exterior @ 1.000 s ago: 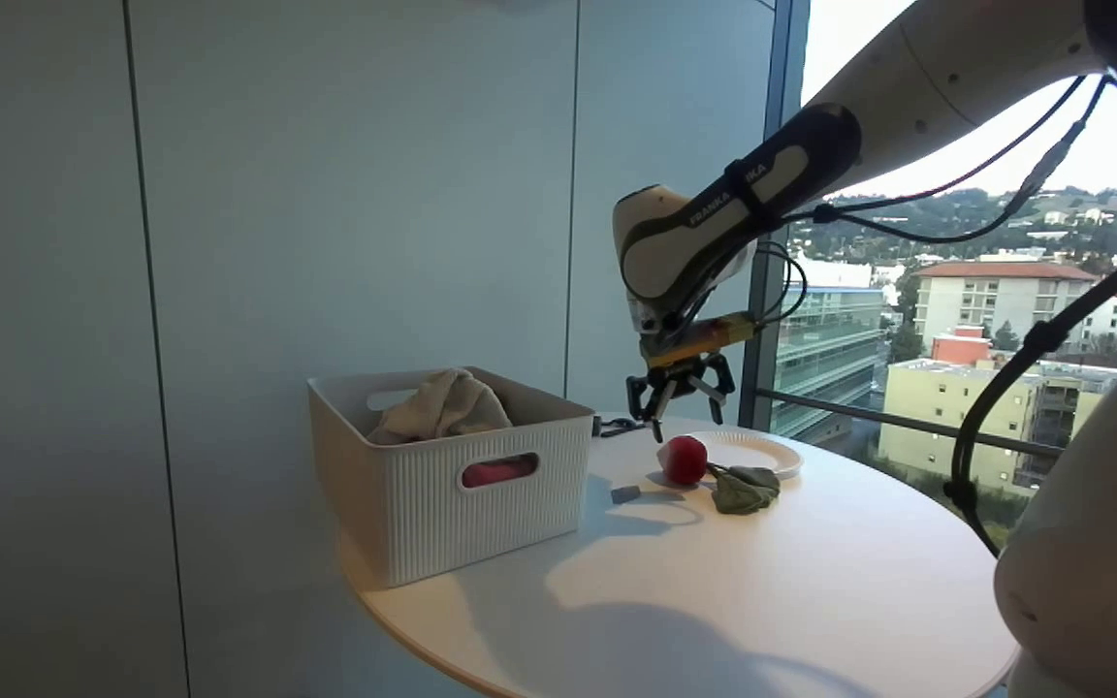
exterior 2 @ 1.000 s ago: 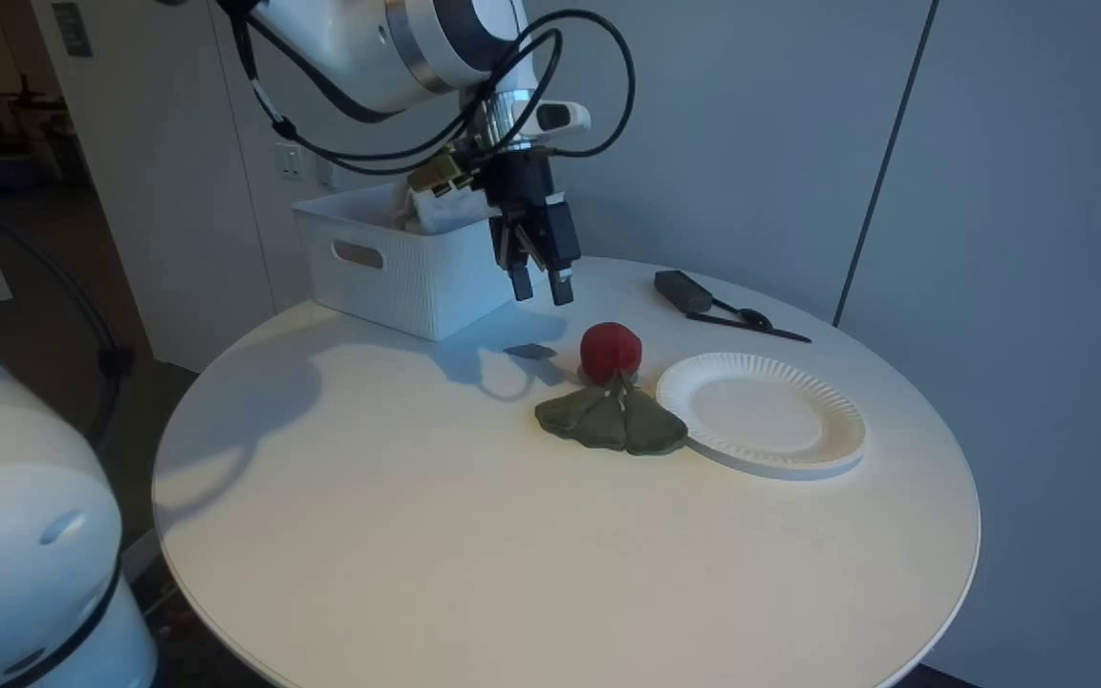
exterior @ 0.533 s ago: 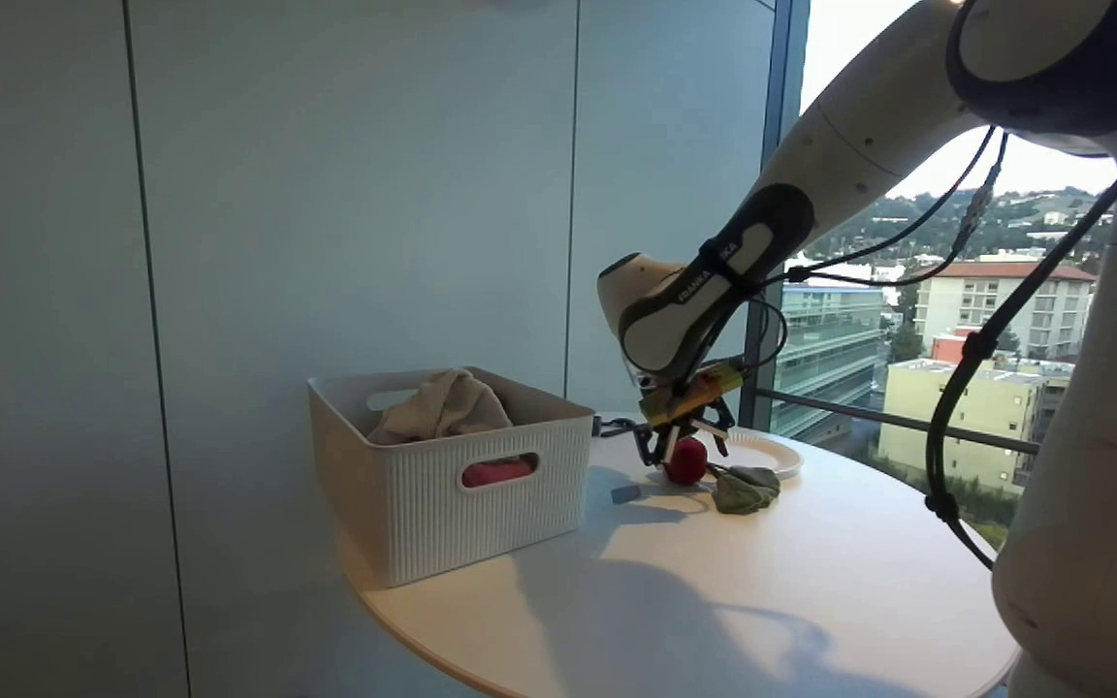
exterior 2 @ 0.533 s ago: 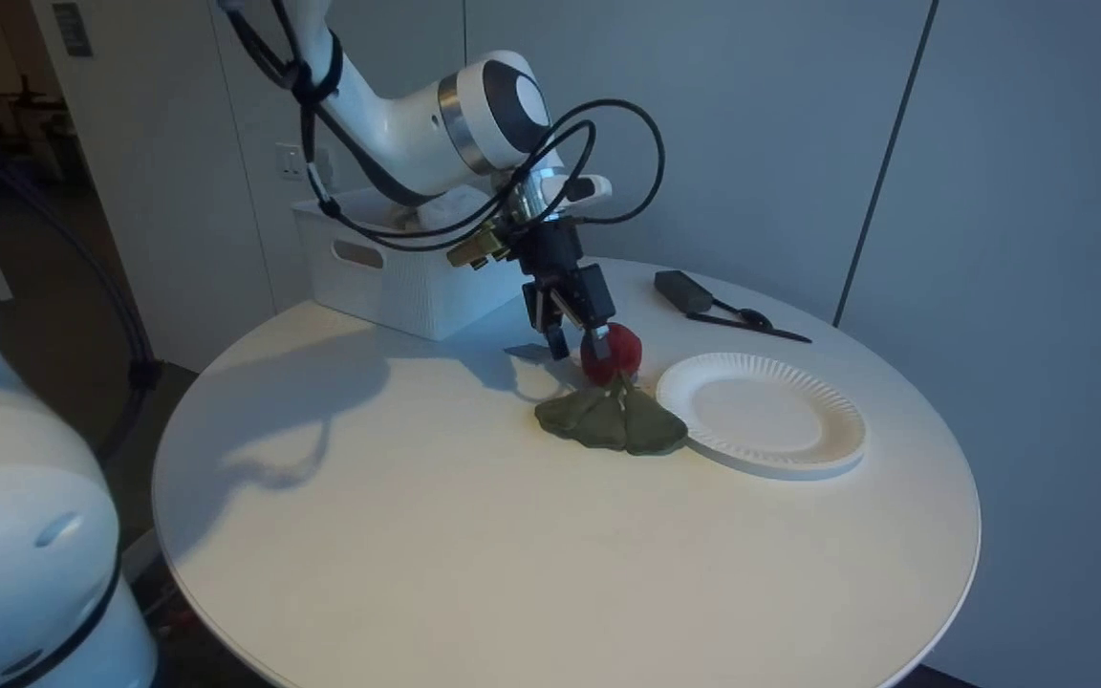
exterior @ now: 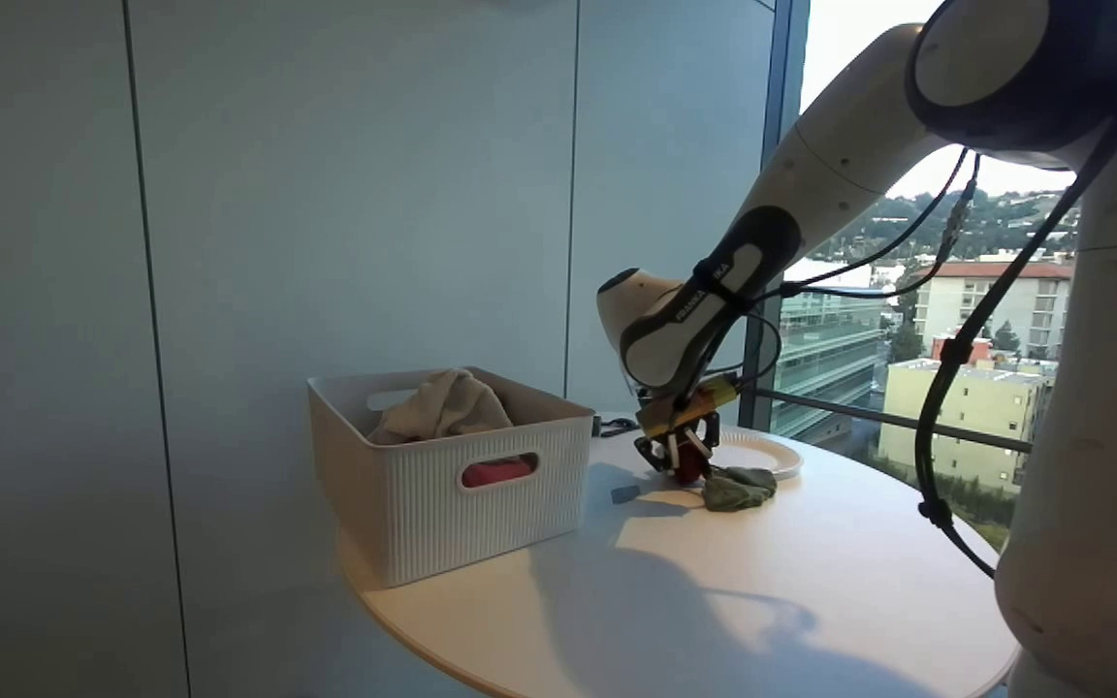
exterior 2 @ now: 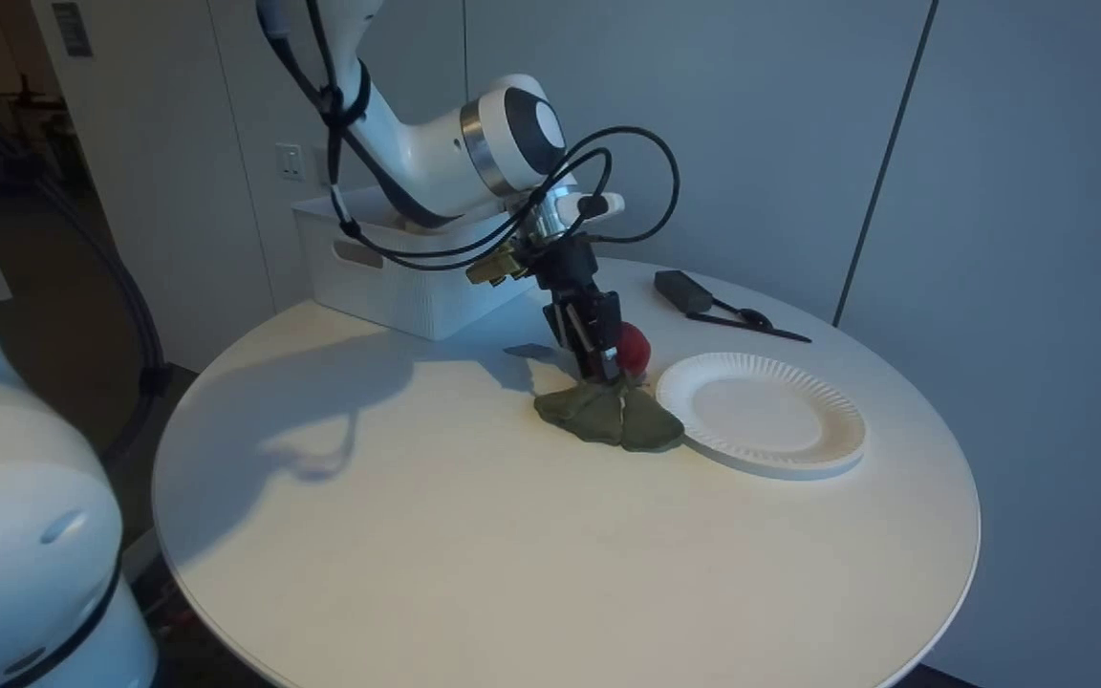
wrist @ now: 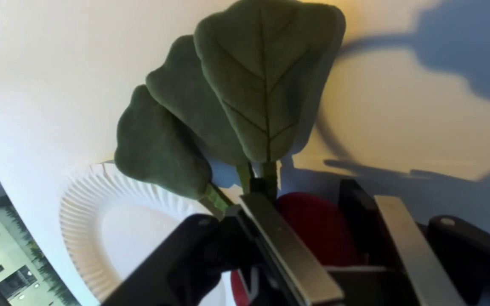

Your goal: Put the shirts, the moose toy, the towel and the beetroot plushy in the basket

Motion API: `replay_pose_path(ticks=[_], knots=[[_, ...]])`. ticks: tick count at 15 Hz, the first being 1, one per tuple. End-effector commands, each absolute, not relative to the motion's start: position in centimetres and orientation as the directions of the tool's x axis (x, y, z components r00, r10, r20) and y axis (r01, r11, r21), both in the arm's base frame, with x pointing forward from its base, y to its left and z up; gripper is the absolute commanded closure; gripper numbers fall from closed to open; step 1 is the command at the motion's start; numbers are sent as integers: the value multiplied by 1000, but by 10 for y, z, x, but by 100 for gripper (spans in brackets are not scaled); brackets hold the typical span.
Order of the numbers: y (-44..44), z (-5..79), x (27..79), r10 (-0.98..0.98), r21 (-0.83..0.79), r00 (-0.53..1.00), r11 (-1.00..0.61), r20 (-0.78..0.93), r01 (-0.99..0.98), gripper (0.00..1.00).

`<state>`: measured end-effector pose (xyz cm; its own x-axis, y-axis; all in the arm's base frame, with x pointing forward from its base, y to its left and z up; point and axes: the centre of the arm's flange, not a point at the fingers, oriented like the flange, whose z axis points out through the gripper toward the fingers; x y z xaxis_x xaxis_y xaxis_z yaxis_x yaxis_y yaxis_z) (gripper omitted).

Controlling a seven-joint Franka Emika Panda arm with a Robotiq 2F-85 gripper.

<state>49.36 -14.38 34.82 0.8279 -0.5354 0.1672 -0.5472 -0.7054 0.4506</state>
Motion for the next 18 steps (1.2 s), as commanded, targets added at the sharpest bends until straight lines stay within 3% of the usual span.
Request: replay_pose_path(ticks=[1, 3, 6, 7, 13, 18], knots=[[-125, 371, 496, -521, 429, 814, -693, 257, -579, 83], [-110, 383, 495, -507, 427, 817, -696, 277, -577, 92], [-88, 411, 495, -476, 443, 818, -688, 322, -575, 96], [-83, 421, 494, -471, 450, 815, -679, 338, -580, 93], [-41, 548, 470, -295, 540, 791, -601, 536, -590, 93], [45, 656, 452, -40, 543, 778, -694, 627, -473, 93]])
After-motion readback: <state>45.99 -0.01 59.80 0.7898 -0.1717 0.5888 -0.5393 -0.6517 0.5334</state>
